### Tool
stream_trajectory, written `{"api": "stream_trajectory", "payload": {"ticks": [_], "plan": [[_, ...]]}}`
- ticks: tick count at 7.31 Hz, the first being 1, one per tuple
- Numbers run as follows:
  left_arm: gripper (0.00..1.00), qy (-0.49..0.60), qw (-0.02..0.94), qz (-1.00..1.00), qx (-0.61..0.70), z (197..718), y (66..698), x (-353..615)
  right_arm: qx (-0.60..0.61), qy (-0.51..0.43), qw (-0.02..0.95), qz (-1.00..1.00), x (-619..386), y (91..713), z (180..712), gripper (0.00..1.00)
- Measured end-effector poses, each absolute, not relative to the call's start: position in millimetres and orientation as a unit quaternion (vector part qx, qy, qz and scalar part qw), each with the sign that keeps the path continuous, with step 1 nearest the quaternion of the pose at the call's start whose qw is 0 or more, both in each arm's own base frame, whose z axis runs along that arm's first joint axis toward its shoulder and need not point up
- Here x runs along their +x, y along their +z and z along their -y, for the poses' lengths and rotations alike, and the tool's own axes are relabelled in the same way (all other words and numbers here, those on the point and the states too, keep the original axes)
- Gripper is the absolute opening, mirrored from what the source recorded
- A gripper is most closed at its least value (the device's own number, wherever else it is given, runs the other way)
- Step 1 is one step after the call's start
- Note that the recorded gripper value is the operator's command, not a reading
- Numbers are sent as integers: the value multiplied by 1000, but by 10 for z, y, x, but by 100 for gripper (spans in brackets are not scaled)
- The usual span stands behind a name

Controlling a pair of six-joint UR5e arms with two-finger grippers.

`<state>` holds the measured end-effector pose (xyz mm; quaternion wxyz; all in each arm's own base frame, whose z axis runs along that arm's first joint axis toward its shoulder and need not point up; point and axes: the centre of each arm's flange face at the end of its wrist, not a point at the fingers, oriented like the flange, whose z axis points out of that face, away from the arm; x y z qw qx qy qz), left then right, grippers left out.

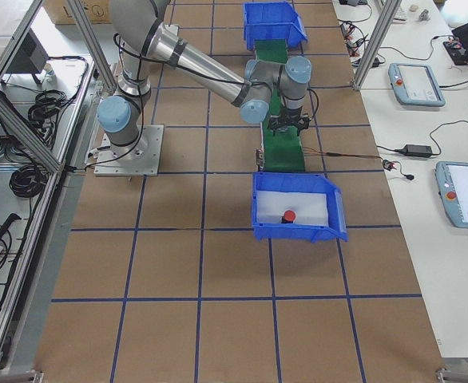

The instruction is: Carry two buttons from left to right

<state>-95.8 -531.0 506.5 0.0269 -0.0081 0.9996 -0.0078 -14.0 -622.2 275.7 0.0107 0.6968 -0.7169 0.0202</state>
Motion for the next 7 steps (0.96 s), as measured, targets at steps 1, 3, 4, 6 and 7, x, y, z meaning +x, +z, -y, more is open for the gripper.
{"api": "stream_trajectory", "payload": {"ticks": [1, 3, 4, 6, 7], "plan": [[100, -7, 27, -1000, -8, 5309, 5064, -958, 697, 20, 11, 717, -138, 2755, 6226, 100], [100, -7, 26, -1000, -8, 5309, 5062, -959, 697, 22, 14, 716, -142, 2761, 6238, 100], [100, -7, 26, -1000, -8, 5309, 5061, -960, 698, 22, 16, 716, -148, 2758, 6244, 100], [100, -8, 26, -1000, -8, 5309, 5064, -960, 698, 24, 21, 716, -175, 2761, 6261, 100], [100, -8, 26, -1000, -8, 5310, 5065, -960, 697, 24, 22, 716, -207, 2762, 6263, 100]]}}
